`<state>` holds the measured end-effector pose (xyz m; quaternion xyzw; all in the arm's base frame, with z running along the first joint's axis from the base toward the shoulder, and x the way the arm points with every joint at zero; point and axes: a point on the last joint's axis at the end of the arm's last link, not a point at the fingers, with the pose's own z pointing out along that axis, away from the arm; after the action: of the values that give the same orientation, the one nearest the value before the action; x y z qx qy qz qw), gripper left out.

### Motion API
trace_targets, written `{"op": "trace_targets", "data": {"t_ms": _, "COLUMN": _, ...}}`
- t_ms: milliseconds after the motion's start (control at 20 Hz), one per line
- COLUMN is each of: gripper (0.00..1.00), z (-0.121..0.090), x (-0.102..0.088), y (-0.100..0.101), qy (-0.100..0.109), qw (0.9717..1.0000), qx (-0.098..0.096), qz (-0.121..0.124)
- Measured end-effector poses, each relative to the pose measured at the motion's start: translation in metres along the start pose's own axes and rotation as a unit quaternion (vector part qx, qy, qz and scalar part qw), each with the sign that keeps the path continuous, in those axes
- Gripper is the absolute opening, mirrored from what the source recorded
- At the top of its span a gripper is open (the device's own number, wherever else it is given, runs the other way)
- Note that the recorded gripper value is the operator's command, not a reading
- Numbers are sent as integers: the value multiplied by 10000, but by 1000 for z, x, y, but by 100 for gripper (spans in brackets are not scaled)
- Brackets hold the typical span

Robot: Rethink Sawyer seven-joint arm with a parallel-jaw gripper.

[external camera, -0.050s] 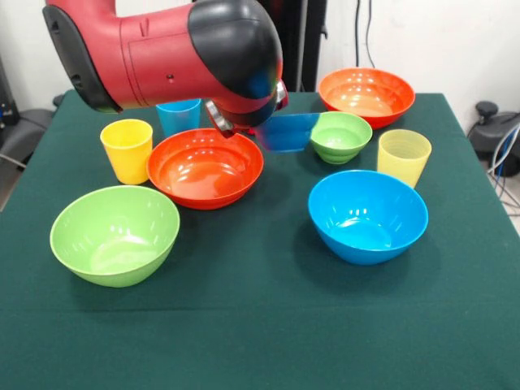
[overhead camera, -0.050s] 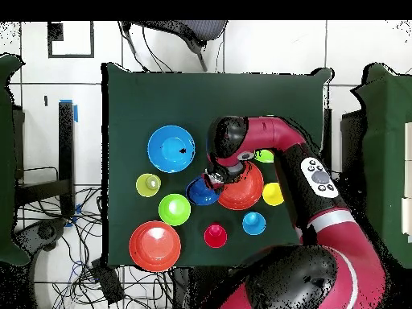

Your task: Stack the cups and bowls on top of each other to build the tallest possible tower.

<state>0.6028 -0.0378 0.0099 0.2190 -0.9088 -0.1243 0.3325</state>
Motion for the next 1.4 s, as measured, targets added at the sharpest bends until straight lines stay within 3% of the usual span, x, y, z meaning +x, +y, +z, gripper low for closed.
{"op": "trace_targets", "data": {"t_ms": 250, "gripper": 0, "z": 3, "x": 1, "y": 2, "qy": 122, "qw": 9999, "qx": 16, "qz": -23}}
{"op": "trace_targets", "data": {"t_ms": 950, "gripper": 0, "z": 5, "x": 1, "y": 2, "qy": 127, "qw": 9999, "qx": 1, "qz": -32}}
{"op": "trace_targets", "data": {"t_ms": 1000, "gripper": 100, "z": 5, "x": 1, "y": 2, "qy": 126, "qw": 9999, "qx": 0, "qz": -31}}
{"op": "trace_targets", "data": {"t_ms": 1400, "gripper": 100, "z": 5, "x": 1, "y": 2, "qy": 124, "qw": 9999, "qx": -1, "qz": -33}}
